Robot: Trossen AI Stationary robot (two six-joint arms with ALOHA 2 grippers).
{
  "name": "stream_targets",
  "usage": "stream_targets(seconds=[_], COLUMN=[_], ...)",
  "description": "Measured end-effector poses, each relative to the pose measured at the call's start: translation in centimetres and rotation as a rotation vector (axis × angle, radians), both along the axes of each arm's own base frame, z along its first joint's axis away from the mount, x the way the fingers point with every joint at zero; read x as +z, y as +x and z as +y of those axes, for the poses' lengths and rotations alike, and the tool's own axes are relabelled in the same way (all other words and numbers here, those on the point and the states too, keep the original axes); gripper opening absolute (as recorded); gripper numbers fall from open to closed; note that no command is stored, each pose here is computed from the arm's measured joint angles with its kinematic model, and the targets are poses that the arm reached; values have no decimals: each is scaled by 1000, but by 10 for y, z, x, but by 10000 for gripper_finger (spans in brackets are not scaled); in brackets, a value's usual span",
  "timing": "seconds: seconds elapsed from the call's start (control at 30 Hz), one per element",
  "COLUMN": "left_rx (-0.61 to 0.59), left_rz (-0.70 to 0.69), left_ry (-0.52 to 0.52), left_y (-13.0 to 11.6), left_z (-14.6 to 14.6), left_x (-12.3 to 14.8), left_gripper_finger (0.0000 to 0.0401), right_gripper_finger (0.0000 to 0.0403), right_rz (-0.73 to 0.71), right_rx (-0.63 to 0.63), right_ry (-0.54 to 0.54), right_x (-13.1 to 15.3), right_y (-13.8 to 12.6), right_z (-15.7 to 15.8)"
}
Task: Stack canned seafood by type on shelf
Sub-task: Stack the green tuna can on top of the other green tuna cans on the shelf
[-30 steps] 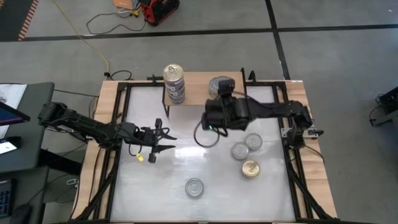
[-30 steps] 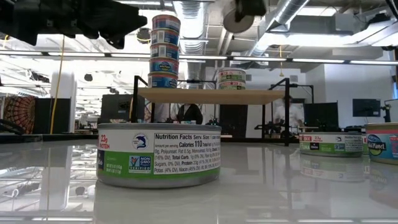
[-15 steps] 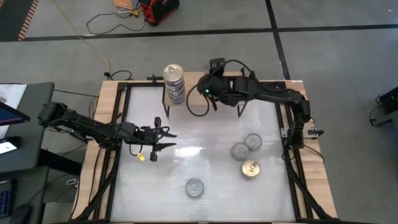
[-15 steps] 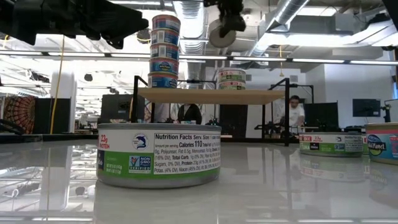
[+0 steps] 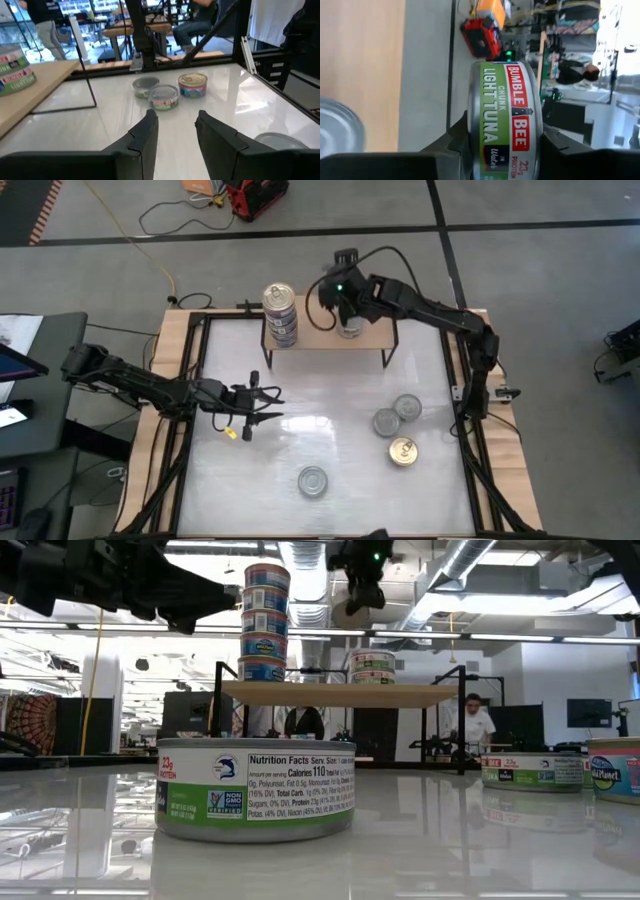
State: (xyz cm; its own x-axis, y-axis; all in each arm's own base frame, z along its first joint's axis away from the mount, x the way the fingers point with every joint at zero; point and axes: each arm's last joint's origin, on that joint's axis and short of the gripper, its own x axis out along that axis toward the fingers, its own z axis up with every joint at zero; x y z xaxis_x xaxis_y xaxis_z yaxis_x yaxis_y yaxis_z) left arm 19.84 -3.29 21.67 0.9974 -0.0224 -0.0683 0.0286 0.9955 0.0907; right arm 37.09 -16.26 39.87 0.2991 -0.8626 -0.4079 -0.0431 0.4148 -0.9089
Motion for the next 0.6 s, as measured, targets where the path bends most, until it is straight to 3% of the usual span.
stream_targets(seconds=[0.17, 0.47, 0.6], left_rx=[2, 8, 8], left_rz=[43, 49, 44], left_ry=[-17, -30, -38], left_y=[0, 0, 0], left_z=[0, 0, 0], left_x=[-4, -5, -4], left_gripper_finger=[128, 128, 128], right_gripper_finger=[155, 155, 155], right_rz=[41, 132, 150], right_rx=[-2, 21, -62], right_ry=[24, 153, 161], right_x=[-14, -35, -39], right_y=[1, 5, -3], right_z=[-1, 72, 87])
